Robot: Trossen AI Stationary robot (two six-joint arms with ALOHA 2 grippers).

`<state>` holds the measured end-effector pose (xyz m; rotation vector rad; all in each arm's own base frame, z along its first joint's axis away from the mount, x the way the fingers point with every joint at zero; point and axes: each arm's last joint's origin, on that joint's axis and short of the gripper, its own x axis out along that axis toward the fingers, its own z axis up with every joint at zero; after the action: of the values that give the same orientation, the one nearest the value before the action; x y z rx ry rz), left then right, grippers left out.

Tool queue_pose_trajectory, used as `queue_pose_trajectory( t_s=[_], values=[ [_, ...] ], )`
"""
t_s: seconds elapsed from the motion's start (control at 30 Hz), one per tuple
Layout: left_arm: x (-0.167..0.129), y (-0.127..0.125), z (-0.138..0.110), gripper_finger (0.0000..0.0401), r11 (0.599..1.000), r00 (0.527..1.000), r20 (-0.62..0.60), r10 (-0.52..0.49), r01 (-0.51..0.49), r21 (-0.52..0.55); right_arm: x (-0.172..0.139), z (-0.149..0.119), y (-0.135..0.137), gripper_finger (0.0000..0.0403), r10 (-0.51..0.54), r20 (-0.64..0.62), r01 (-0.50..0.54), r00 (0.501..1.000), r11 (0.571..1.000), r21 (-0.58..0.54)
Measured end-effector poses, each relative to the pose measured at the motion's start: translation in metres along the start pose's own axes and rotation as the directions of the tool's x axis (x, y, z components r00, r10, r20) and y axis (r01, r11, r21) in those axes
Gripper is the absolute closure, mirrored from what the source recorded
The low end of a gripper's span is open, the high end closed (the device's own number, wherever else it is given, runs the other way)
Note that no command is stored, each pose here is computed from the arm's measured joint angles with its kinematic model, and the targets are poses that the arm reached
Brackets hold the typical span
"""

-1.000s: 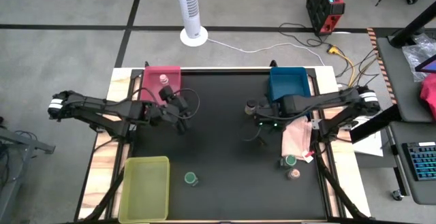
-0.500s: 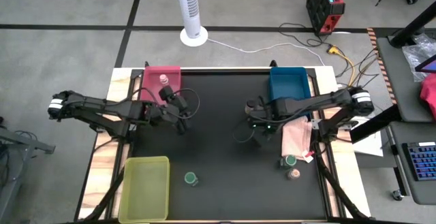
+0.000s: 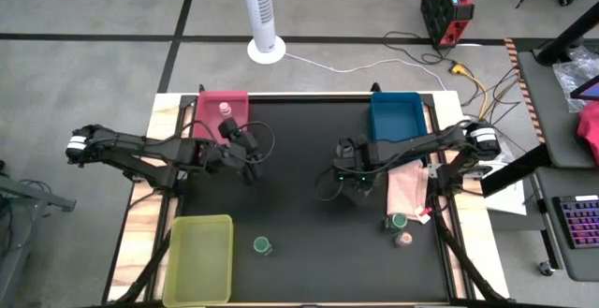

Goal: Sort spices by type
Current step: Put the bottom black seasoning into the blue bin

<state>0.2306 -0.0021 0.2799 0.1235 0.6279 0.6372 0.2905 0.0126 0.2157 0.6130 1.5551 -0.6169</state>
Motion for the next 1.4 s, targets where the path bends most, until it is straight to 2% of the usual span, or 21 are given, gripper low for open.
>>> queue_pose_trajectory(
  t_s=[0.17,0.4,0.67,0.97,1.2,1.4],
  values=[
    [0.0,0.0,0.0,0.0182,1.0,1.0,0.0,0.0,0.0,-0.001,-0.001,0.0,0.0,0.0122,0.013,0.011,-0.013,1.0,1.0,-0.001],
    [0.0,0.0,0.001,0.0182,1.0,1.0,0.006,-0.001,0.001,-0.006,0.0,0.0,0.0,0.0205,0.012,0.005,-0.012,1.0,1.0,-0.007],
    [0.0,0.0,0.001,0.0182,1.0,1.0,0.006,-0.001,0.001,-0.007,-0.005,0.0,0.0,0.0206,0.017,0.006,-0.016,1.0,1.0,-0.016],
    [0.0,0.0,0.001,0.0182,1.0,1.0,0.011,-0.002,0.002,-0.012,-0.065,0.018,-0.003,0.0206,0.116,0.098,-0.111,0.988,0.992,-0.059],
    [0.0,0.0,0.001,0.0182,1.0,1.0,0.012,-0.003,0.003,-0.018,-0.115,0.045,-0.038,0.0206,0.144,0.189,-0.146,0.971,0.989,-0.004],
    [0.0,0.0,0.001,0.0182,1.0,1.0,0.012,-0.003,0.004,-0.018,-0.142,0.071,-0.091,0.0206,0.088,0.259,-0.129,0.962,0.981,0.147]
  ],
)
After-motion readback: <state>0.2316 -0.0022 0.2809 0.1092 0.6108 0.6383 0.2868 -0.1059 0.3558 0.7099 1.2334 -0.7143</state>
